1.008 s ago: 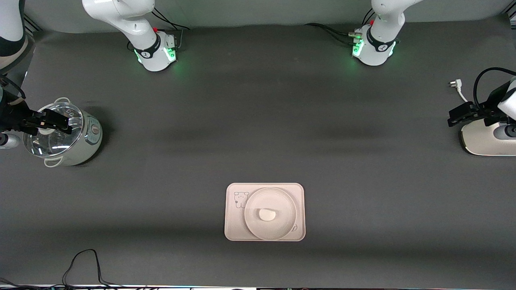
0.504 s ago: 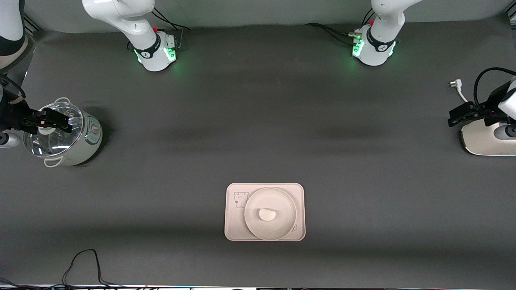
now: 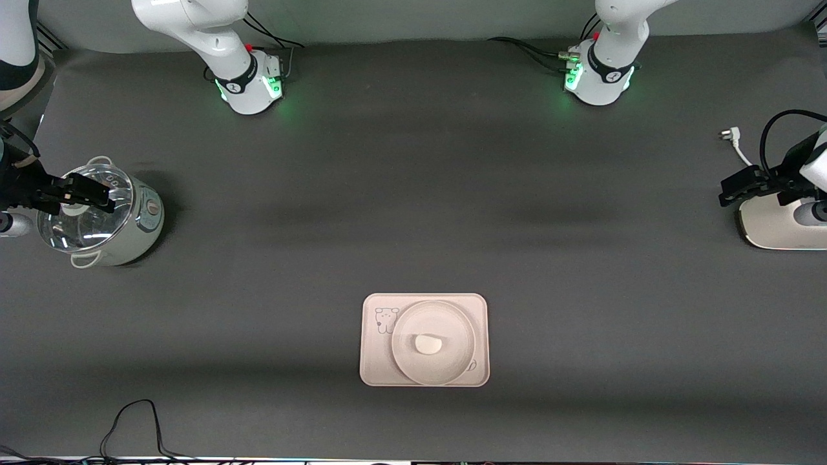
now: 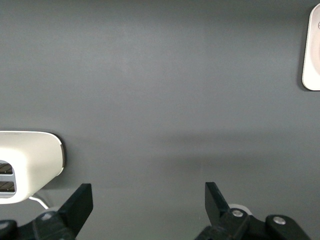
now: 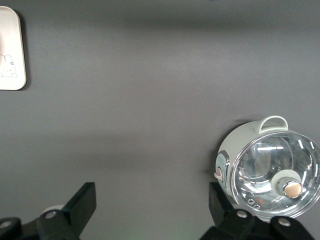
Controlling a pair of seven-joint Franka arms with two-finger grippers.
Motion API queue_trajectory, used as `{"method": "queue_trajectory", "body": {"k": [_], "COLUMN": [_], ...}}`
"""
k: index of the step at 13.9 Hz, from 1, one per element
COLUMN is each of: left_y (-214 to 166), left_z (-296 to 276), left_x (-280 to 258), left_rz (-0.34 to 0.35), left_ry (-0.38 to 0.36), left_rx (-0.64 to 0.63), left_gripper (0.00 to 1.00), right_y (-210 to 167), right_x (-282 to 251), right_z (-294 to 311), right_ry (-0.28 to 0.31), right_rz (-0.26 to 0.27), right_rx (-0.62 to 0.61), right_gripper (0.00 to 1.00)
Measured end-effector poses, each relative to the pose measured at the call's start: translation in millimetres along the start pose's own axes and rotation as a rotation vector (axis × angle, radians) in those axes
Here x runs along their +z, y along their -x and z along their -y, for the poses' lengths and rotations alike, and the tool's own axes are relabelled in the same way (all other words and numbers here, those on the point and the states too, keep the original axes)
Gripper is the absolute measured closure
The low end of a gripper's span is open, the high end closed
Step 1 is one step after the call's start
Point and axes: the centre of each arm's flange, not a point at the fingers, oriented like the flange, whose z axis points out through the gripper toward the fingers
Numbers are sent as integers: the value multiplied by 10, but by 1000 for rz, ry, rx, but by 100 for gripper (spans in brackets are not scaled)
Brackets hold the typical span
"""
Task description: Place bun in plate and plate on tray
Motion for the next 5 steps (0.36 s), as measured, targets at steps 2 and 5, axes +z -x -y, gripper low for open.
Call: {"method": "queue_trajectory", "body": {"k": [2,5], "left_y": [-6,-10], "left_z": [-30,-196], "left_x": [-10,-11], "left_rz": [-6,-6], "left_ry": [0,0], "left_rx": [-12,-5], "left_gripper": [0,0], "right_y": [0,1], "right_x": [2,3], "right_z": [-8,-9], "right_ry": [0,0], "right_rz": [0,1], "right_rx": [1,2], "right_gripper": [0,0]}}
